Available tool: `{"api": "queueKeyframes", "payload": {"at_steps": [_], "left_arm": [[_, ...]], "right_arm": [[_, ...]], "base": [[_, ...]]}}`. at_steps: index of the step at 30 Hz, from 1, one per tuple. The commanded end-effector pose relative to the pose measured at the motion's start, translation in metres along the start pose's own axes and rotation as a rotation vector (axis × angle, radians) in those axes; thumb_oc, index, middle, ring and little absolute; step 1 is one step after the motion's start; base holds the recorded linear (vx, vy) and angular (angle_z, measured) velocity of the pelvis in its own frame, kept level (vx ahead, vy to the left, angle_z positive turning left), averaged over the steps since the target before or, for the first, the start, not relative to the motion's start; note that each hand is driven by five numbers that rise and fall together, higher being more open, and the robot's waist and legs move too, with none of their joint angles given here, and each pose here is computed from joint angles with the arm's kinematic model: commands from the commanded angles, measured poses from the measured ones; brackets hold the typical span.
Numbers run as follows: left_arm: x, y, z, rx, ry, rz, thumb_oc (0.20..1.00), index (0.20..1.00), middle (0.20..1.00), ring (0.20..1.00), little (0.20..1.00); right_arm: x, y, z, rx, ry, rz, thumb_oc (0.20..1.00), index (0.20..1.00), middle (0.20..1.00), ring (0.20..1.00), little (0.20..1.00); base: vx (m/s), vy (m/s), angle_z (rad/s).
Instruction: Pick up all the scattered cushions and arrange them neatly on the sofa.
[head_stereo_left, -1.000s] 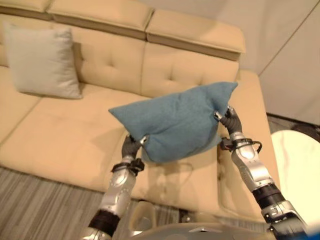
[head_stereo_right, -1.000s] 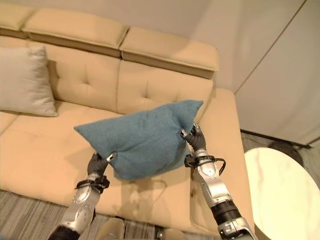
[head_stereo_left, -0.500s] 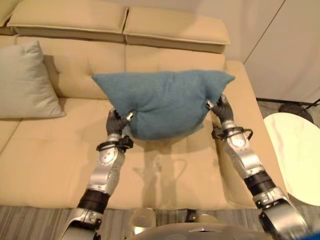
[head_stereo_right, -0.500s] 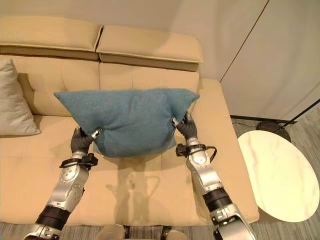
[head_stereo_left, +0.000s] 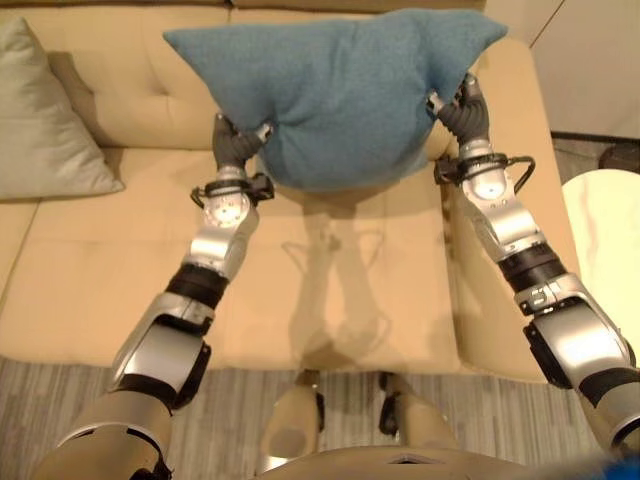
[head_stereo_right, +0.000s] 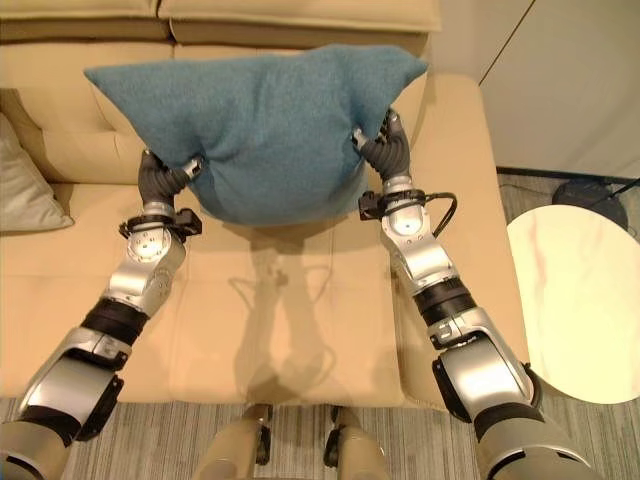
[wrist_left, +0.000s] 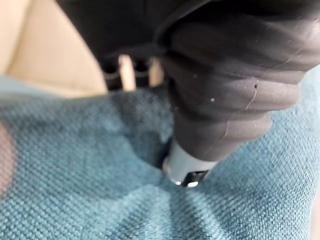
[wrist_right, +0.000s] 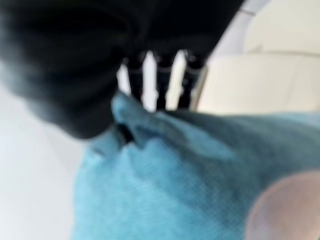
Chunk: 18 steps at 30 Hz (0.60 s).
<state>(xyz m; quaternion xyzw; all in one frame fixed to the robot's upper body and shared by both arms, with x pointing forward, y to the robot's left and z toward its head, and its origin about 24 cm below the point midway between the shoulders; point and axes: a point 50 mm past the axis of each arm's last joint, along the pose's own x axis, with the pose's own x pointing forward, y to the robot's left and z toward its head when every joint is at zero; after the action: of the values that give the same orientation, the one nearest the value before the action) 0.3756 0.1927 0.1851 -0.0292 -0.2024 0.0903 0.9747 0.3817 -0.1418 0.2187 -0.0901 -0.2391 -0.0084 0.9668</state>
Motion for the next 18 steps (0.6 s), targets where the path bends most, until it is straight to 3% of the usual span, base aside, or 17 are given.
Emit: {"api": "queueKeyframes", "payload": {"at_steps": [1,18], "left_arm": [[0.020,-0.048,0.078,-0.071,-0.339,-0.181,0.200,0.200,0.200,0.200,0.200],[0.017,-0.052,0.050,-0.067,-0.227,-0.166,0.200,0.200,0.200,0.200,0.200]], "right_arm": [[0.019,0.031,0.069,0.062,-0.286,0.100,0.200,0.200,0.200,0.200,0.200],[0.020,0.038,0.051,0.032,-0.207,0.104,0.200,0.200,0.200,0.200,0.200]], "base": [[-0.01,-0.007,0.07],[-0.01,-0.001,0.01]]}}
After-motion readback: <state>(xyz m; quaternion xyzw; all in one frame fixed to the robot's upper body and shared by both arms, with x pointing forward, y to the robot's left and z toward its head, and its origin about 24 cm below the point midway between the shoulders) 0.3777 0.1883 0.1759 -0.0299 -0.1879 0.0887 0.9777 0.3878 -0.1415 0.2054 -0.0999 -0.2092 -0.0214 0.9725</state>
